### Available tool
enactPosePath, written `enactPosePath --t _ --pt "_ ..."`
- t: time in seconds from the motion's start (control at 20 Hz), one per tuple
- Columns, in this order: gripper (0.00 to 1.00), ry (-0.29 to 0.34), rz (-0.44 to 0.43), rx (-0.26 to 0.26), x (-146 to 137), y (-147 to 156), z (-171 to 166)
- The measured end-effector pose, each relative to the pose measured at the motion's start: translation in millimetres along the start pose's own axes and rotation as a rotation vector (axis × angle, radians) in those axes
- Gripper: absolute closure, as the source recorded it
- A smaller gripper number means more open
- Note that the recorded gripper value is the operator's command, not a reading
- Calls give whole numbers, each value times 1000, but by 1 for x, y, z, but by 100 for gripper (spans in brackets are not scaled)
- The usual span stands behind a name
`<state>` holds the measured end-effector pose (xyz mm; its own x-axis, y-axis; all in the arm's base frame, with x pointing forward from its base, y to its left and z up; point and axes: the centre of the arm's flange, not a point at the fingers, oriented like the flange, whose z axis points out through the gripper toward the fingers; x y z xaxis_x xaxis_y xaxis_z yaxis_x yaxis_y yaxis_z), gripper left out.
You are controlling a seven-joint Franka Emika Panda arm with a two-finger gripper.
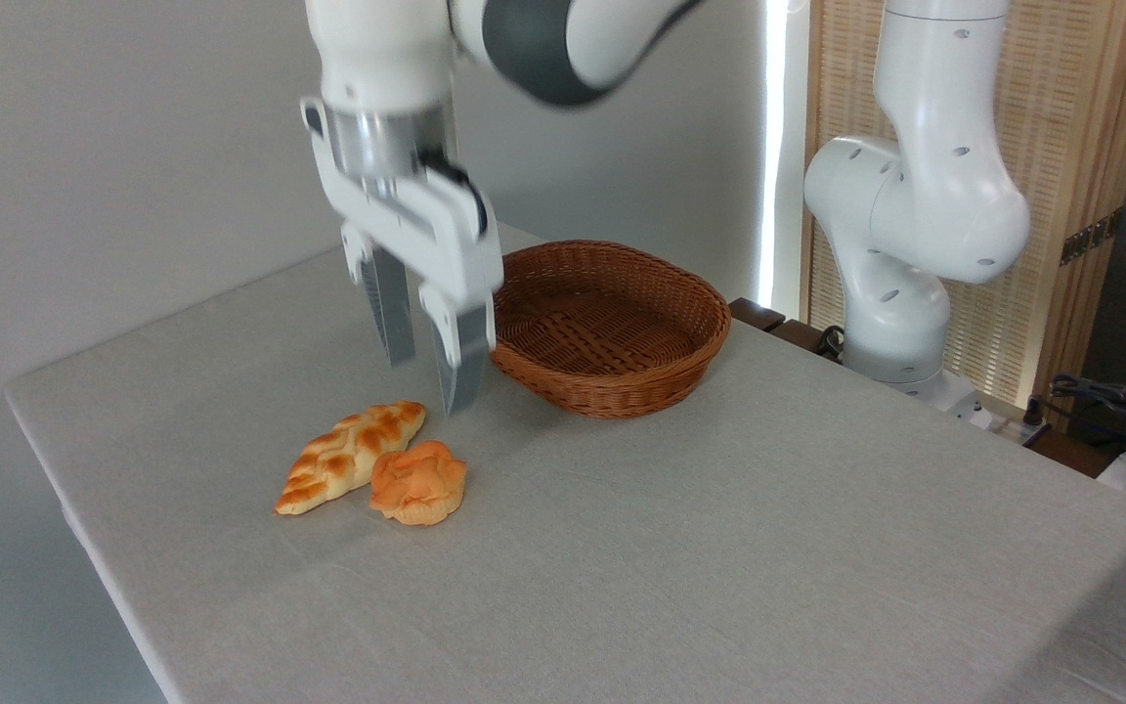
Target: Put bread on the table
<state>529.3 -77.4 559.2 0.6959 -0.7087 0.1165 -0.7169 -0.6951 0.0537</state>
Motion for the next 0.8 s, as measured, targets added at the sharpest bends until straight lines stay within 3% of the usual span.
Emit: enactPosePath --t 0.25,0.35,0.6,0.8 --pt "0 -7 -12 -4 -5 13 -99" --pt "0 -3 -13 0 -8 14 -116" --pt "0 -33 -19 -22 2 1 -96" --pt "0 -56 -20 14 14 -17 -93"
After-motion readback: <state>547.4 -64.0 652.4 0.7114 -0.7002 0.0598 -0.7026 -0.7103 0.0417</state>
